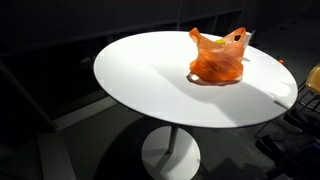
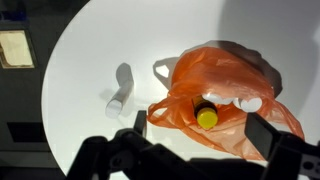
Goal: Remove the bottle with a yellow cap from the plastic bag and put it on the table
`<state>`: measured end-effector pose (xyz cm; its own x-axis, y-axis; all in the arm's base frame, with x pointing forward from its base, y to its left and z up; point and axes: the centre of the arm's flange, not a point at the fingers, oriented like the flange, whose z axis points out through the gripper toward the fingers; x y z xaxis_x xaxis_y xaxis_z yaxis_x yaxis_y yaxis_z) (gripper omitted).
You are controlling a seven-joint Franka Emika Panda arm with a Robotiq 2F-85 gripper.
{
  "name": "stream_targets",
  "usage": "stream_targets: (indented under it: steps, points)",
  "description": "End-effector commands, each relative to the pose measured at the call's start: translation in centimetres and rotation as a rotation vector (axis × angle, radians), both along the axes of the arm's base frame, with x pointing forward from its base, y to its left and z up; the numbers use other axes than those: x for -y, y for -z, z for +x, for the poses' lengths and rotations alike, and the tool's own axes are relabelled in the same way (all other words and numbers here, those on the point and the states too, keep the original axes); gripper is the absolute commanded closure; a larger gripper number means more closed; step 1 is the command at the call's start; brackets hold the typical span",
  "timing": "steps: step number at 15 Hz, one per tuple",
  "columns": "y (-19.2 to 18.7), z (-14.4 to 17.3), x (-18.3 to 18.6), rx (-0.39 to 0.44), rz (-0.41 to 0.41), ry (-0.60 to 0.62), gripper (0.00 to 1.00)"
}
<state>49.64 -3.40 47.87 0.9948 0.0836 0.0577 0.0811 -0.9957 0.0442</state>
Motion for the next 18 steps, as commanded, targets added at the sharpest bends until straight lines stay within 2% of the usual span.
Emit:
stream_targets:
  steps: [1,10,18]
  points:
    - [2.9,2.8,-1.2,0.016,0.015,-0.033,0.00]
    - [11.4,7.1,-3.6,0.014,0.043,-0.106,0.00]
    - [15.7,10.5,-5.3,0.014,0.083,-0.101,0.00]
